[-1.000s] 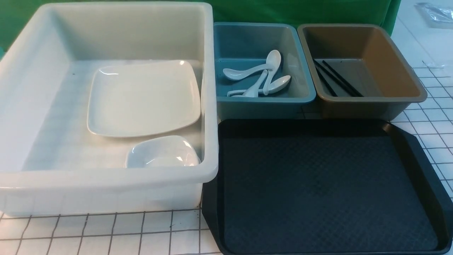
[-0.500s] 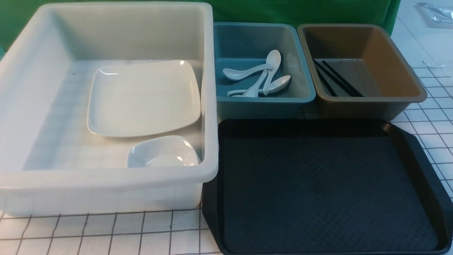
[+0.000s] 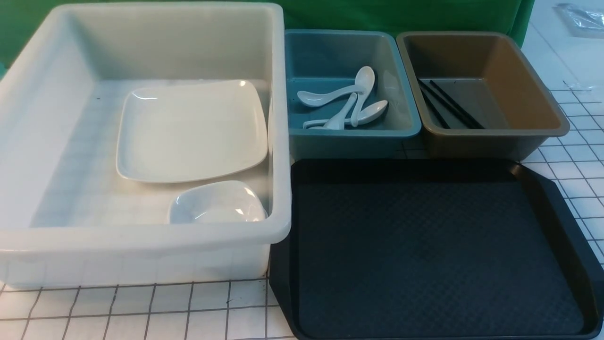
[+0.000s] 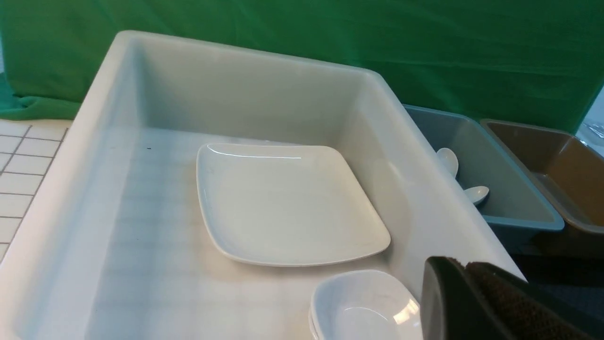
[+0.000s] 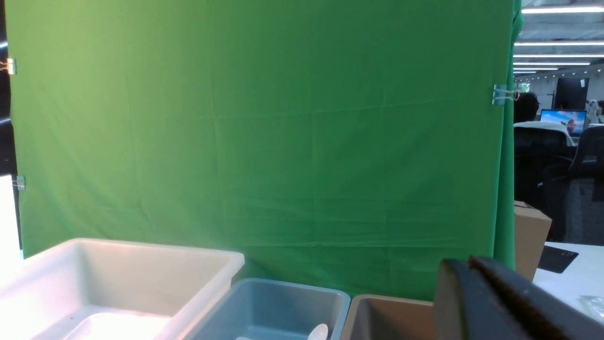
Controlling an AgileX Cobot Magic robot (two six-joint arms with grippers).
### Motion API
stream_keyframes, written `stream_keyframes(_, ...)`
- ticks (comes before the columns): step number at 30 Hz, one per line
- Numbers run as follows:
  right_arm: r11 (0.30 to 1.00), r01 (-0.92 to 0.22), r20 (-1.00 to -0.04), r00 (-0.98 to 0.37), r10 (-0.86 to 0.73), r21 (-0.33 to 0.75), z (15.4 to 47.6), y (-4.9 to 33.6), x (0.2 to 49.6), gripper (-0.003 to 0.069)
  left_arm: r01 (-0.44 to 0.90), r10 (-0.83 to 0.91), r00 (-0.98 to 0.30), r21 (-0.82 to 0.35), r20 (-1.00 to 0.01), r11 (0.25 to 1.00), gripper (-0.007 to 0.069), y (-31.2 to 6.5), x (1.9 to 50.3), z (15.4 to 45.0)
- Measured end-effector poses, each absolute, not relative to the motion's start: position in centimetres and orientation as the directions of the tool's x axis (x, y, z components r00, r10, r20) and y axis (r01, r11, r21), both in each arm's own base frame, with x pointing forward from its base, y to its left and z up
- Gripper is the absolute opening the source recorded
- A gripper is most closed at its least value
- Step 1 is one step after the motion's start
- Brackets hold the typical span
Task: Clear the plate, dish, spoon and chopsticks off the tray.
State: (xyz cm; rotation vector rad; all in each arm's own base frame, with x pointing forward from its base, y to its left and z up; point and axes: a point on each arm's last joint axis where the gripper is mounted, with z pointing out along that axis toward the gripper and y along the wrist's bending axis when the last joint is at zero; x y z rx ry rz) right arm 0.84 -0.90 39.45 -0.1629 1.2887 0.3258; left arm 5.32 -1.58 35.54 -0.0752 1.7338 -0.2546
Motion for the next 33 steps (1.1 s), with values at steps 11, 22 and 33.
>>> stream_keyframes(11,0.943,-0.328,-0.959,0.242,0.148,0.063,39.46,-0.9,0.84,0.0069,0.099,-0.204,-0.183,-0.225,-0.962,0.969,-0.0015,-1.66,5.32,35.53)
stream_keyframes(22,0.943,-0.328,-0.959,0.242,0.148,0.063,39.46,-0.9,0.84,0.0094,0.099,-0.204,-0.181,-0.225,-0.962,0.969,-0.0015,-1.65,5.32,35.54)
stream_keyframes(33,0.942,-0.329,-0.959,0.24,0.154,0.069,39.46,-0.9,0.84,0.0123,0.045,-0.105,-0.17,-0.114,-0.98,0.992,-0.0015,-0.99,5.38,34.92)
